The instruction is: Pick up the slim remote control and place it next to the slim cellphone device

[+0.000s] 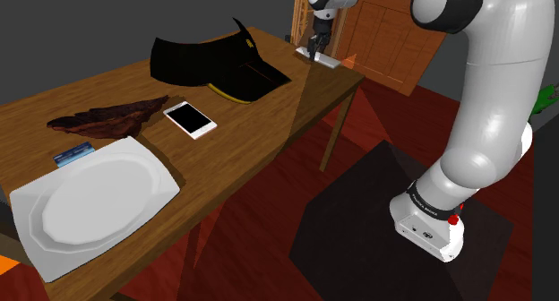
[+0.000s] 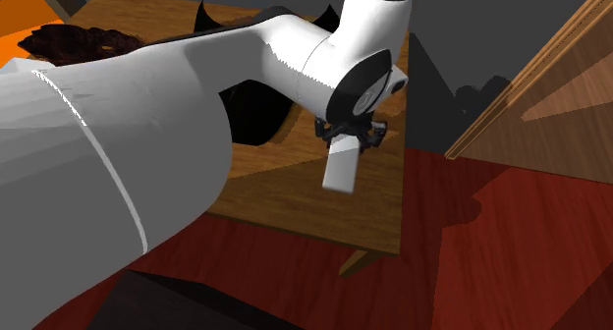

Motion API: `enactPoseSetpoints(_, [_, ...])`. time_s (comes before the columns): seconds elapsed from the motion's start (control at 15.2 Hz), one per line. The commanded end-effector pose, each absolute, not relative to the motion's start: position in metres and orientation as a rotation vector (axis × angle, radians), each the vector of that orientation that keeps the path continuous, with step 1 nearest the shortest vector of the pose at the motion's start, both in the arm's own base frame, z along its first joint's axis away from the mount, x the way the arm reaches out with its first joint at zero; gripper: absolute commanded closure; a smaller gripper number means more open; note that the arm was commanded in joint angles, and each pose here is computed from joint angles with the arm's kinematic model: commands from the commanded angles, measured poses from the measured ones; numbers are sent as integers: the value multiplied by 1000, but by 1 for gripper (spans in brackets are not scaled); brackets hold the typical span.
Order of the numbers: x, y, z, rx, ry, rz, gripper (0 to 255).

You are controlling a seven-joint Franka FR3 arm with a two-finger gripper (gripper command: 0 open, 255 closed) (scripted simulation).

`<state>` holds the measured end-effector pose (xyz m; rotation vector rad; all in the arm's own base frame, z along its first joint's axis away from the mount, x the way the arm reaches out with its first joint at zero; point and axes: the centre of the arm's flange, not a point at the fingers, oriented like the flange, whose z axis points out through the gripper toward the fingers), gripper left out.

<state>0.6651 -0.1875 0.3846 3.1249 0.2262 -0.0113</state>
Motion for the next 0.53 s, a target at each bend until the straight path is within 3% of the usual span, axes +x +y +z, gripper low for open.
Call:
enactPoseSetpoints(0.0, [665,-187,396,3125,226,-11,255])
enactPoseSetpoints(0.46, [653,-149,412,3125,226,-11,255])
